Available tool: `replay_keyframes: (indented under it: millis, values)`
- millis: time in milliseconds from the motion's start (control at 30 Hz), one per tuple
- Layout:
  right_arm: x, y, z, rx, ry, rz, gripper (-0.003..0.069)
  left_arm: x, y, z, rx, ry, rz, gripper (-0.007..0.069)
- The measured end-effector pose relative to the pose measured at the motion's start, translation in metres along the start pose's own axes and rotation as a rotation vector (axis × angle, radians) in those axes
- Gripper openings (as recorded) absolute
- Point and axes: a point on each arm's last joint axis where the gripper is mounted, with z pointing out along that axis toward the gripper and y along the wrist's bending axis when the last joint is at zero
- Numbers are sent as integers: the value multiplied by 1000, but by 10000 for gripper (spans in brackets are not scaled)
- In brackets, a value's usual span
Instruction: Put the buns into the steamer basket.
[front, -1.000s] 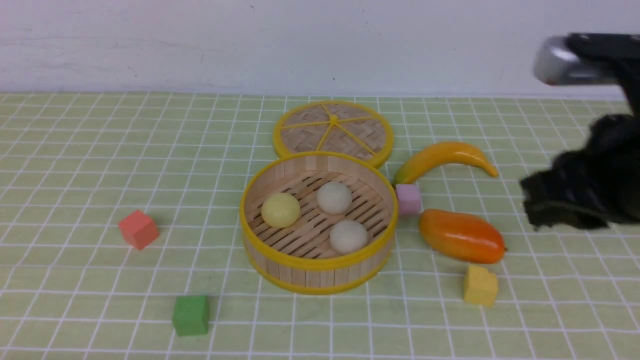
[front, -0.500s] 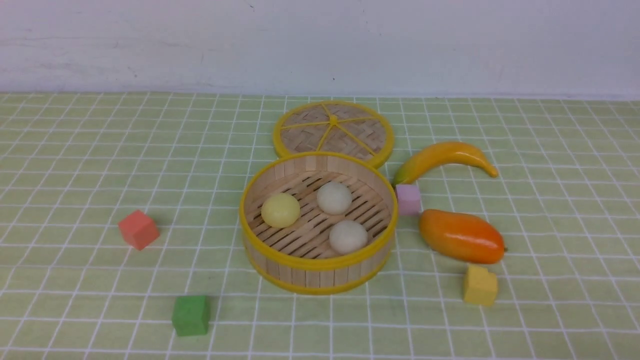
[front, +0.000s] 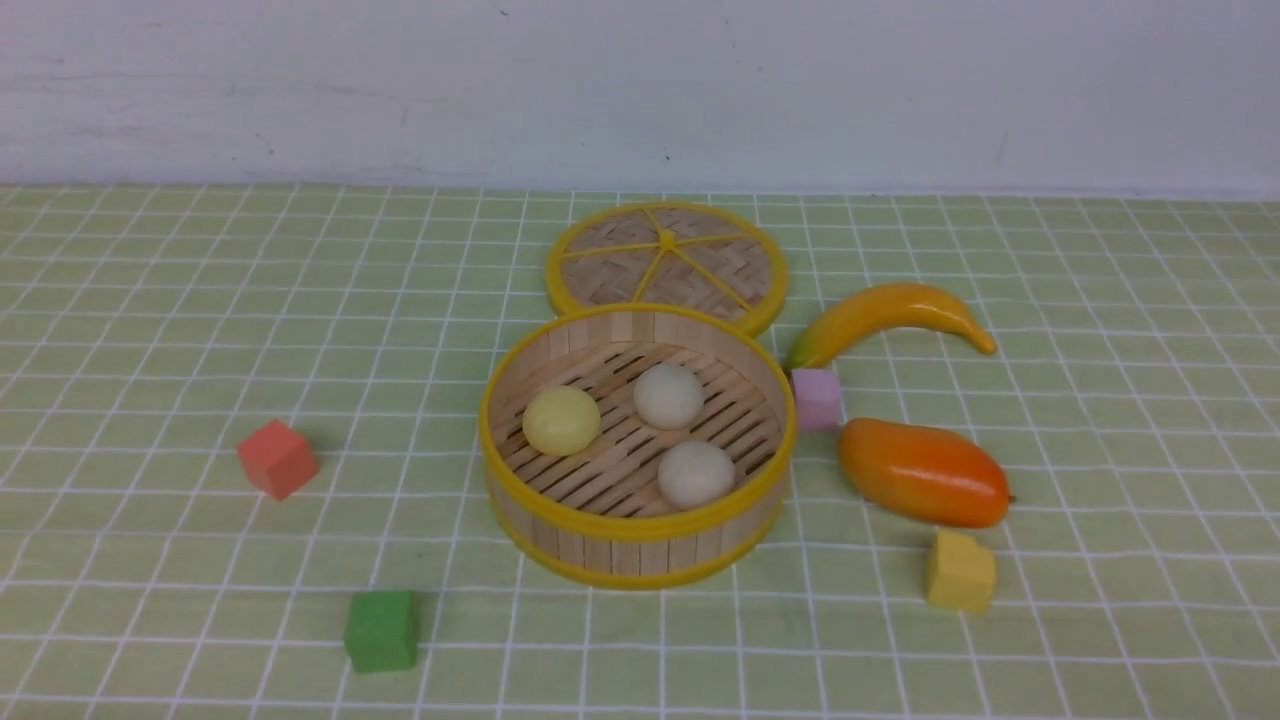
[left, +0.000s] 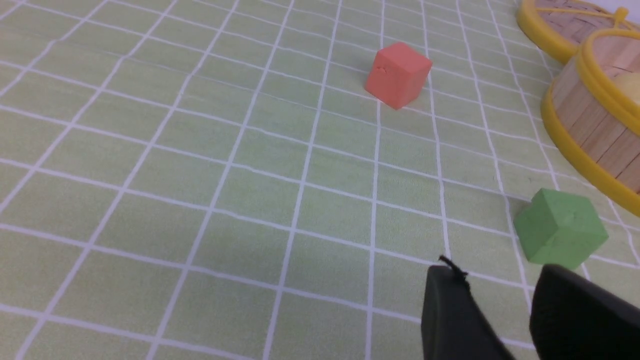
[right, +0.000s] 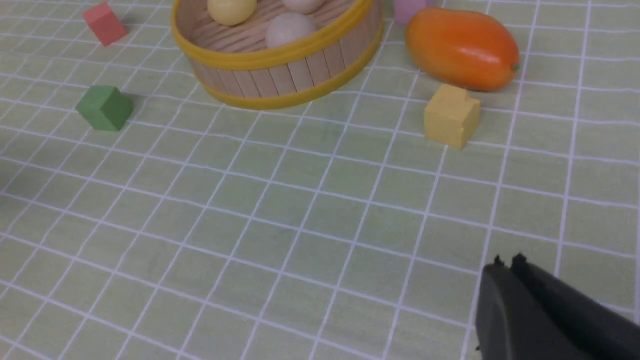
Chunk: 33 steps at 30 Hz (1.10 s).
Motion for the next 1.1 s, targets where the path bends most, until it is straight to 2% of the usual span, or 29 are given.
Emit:
replay_keyframes:
  millis: [200, 333, 400, 533, 733, 800, 1100]
  values:
    - [-8, -6, -2, 94, -99, -44, -9, 0, 0, 0, 0, 0, 0, 237]
    - [-13, -11, -4, 233, -192, -19, -7, 0, 0, 0, 0, 0, 0, 237]
    - [-14, -17, 0, 355, -265, -13, -3, 0, 0, 0, 0, 0, 0, 237]
    - [5, -28, 15, 472, -303, 6, 1, 0, 0, 0, 0, 0, 0, 237]
    - [51, -45, 43, 550, -307, 46, 3, 0, 0, 0, 0, 0, 0, 237]
    - [74, -53, 58, 563, -236, 73, 3, 0, 0, 0, 0, 0, 0, 237]
    - [75, -54, 61, 558, -258, 74, 13, 1, 0, 0, -3, 8, 0, 237]
